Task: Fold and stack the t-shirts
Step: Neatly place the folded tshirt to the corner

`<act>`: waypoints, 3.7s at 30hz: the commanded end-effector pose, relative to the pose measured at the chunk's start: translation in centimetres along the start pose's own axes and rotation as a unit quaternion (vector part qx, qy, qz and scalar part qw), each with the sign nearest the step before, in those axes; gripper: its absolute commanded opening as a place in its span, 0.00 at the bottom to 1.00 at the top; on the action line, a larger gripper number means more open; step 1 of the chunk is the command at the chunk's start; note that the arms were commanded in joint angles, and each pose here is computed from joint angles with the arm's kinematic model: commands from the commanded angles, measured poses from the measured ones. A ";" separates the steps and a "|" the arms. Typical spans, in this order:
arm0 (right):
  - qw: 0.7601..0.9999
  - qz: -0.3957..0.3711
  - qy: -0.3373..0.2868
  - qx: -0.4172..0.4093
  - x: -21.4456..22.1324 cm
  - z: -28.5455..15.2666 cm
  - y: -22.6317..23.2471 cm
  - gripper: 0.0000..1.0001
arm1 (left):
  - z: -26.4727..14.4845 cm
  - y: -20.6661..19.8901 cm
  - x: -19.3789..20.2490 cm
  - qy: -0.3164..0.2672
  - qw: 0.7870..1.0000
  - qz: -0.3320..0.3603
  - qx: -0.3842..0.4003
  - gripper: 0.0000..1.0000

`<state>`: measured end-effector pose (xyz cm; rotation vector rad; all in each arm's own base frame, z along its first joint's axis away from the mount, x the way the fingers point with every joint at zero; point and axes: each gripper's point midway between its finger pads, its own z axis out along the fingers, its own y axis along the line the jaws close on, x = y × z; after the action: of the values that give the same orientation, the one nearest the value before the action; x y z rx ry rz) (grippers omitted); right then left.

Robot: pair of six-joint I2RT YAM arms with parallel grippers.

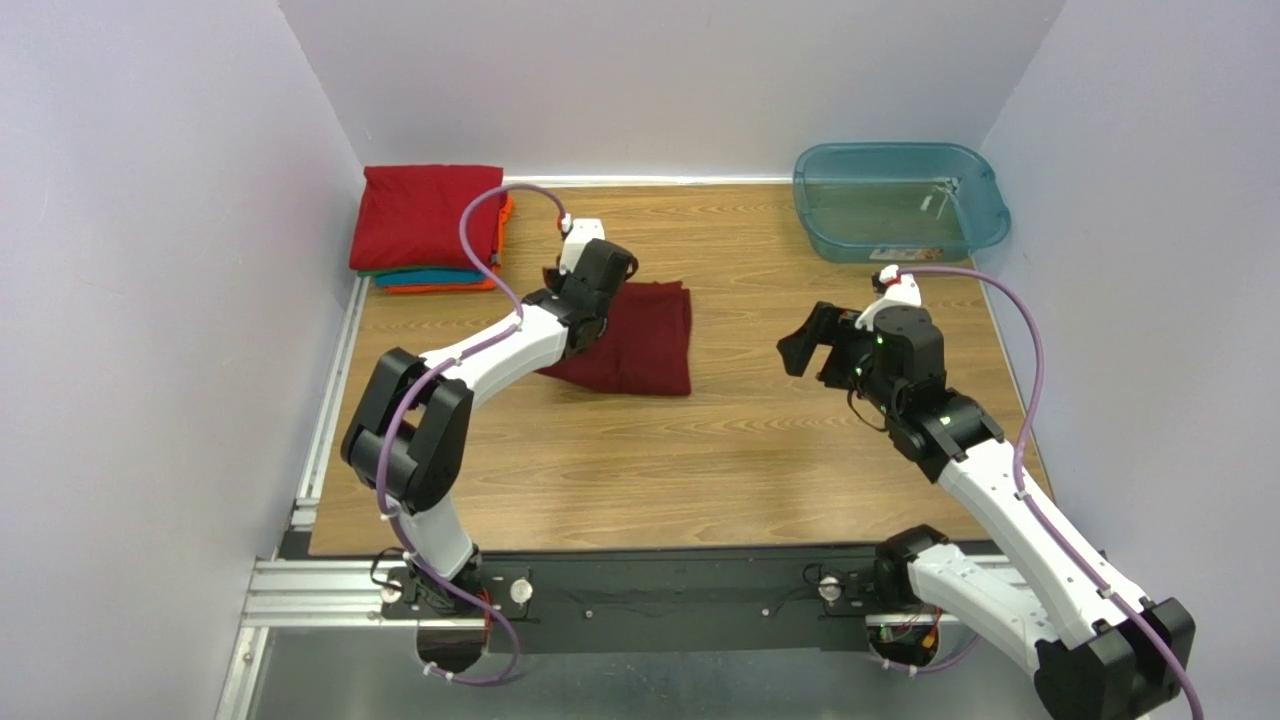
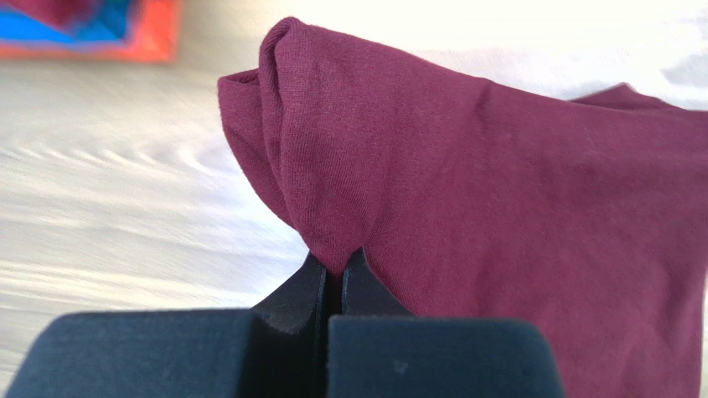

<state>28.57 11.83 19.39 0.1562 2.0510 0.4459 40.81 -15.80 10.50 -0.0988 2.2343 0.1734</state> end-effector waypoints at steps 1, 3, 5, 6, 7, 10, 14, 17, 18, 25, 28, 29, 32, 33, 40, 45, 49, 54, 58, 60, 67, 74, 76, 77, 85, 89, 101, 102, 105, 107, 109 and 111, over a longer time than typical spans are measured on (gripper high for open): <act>1.000 -0.003 -0.007 0.022 0.1 -0.3 -1.1 1.00 | 0.0 3.6 -4.6 -0.063 0.994 0.054 -0.077 0.00; 1.000 -0.004 -0.008 0.022 0.0 -0.3 -1.1 1.00 | 0.3 4.4 -6.4 -0.078 0.991 0.058 -0.089 0.00; 1.000 -0.004 -0.008 0.021 0.0 -0.3 -1.0 1.00 | 0.5 5.0 -8.1 -0.098 0.986 0.086 -0.100 0.00; 1.000 -0.004 -0.007 0.020 0.0 -0.3 -1.0 1.00 | 0.5 5.4 -9.3 -0.109 0.985 0.087 -0.106 0.00; 1.000 -0.004 -0.008 0.023 0.0 -0.3 -1.1 1.00 | 0.4 5.6 -10.1 -0.116 0.983 0.096 -0.109 0.00; 1.000 -0.005 -0.010 0.028 0.0 -0.2 -1.3 1.00 | 0.8 7.1 -13.5 -0.146 0.974 0.123 -0.123 0.00; 0.999 -0.007 -0.013 0.035 -0.1 -0.2 -1.6 1.00 | 1.1 8.6 -16.2 -0.158 0.968 0.141 -0.133 0.00; 0.999 -0.009 -0.013 0.041 -0.1 -0.2 -1.8 1.00 | 1.8 9.9 -17.8 -0.158 0.962 0.164 -0.152 0.00; 0.999 -0.009 -0.014 0.043 -0.1 -0.2 -1.9 1.00 | 2.0 10.1 -18.2 -0.159 0.960 0.169 -0.154 0.00; 0.999 -0.013 -0.005 0.049 0.3 0.3 -2.1 1.00 | 2.8 11.8 -21.5 -0.162 0.951 0.202 -0.167 0.00; 0.999 -0.013 0.000 0.051 0.4 0.5 -2.2 1.00 | 2.6 12.6 -22.5 -0.161 0.949 0.203 -0.180 0.00; 0.999 -0.013 -0.001 0.052 0.4 0.5 -2.2 1.00 | 2.7 12.5 -22.7 -0.161 0.949 0.206 -0.176 0.00; 0.998 -0.014 -0.001 0.054 0.4 0.5 -2.2 1.00 | 2.1 12.6 -23.6 -0.165 0.948 0.209 -0.175 0.00; 0.998 -0.014 -0.001 0.056 0.4 0.5 -2.3 1.00 | 1.9 12.7 -23.8 -0.165 0.947 0.210 -0.177 0.00; 0.998 -0.013 0.001 0.063 0.5 0.8 -2.5 1.00 | -0.5 12.2 -26.3 -0.187 0.955 0.180 -0.146 0.00; 0.998 -0.014 0.004 0.062 0.6 0.8 -2.5 1.00 | -2.2 12.1 -27.8 -0.199 0.955 0.176 -0.132 0.00; 0.998 -0.013 0.004 0.063 0.6 0.9 -2.5 1.00 | -2.9 12.2 -28.3 -0.203 0.955 0.175 -0.126 0.00; 0.998 -0.013 0.005 0.063 0.6 1.0 -2.5 1.00 | -4.2 12.6 -29.3 -0.221 0.952 0.170 -0.126 0.00; 0.998 -0.013 0.007 0.065 0.7 1.0 -2.6 1.00 | -4.6 13.1 -30.1 -0.228 0.949 0.171 -0.133 0.00; 0.998 -0.014 0.010 0.066 0.8 1.2 -2.6 1.00 | -4.7 13.6 -30.4 -0.232 0.948 0.171 -0.138 0.00; 0.998 -0.015 0.011 0.068 0.8 1.2 -2.7 1.00 | -5.0 14.9 -31.2 -0.241 0.943 0.177 -0.144 0.00; 0.997 -0.019 0.022 0.069 1.2 1.7 -2.7 1.00 | -5.7 15.9 -32.1 -0.259 0.938 0.188 -0.137 0.00; 0.997 -0.020 0.023 0.068 1.2 1.7 -2.7 1.00 | -5.8 15.9 -32.3 -0.262 0.937 0.186 -0.134 0.00; 0.997 -0.020 0.023 0.068 1.2 1.7 -2.7 1.00 | -5.8 16.0 -32.4 -0.262 0.937 0.186 -0.135 0.00; 0.997 -0.020 0.023 0.071 1.3 1.8 -2.8 1.00 | -5.9 16.2 -32.6 -0.265 0.937 0.195 -0.118 0.00; 0.997 -0.020 0.024 0.072 1.3 1.8 -2.8 1.00 | -4.6 16.7 -31.9 -0.251 0.939 0.202 -0.122 0.00; 0.997 -0.026 0.029 0.069 1.4 2.0 -2.7 1.00 | 0.6 20.3 -29.7 -0.214 0.944 0.211 -0.134 0.00; 0.997 -0.026 0.029 0.069 1.4 2.0 -2.7 1.00 | 1.7 21.0 -29.2 -0.205 0.946 0.210 -0.138 0.00; 0.997 -0.027 0.029 0.072 1.4 2.0 -2.9 1.00 | 3.7 21.4 -28.6 -0.195 0.949 0.211 -0.128 0.00; 0.996 -0.029 0.030 0.075 1.6 2.0 -3.1 1.00 | 4.6 22.1 -28.5 -0.192 0.950 0.209 -0.129 0.00; 0.996 -0.030 0.028 0.079 1.5 2.0 -3.2 1.00 | 6.2 23.9 -27.8 -0.178 0.952 0.206 -0.140 0.00; 0.996 -0.030 0.029 0.083 1.6 2.1 -3.4 1.00 | 7.4 24.4 -27.4 -0.171 0.954 0.202 -0.140 0.00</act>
<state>29.63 10.71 16.21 0.1681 2.1369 0.3097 58.87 7.86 29.05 0.2449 1.8896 0.6792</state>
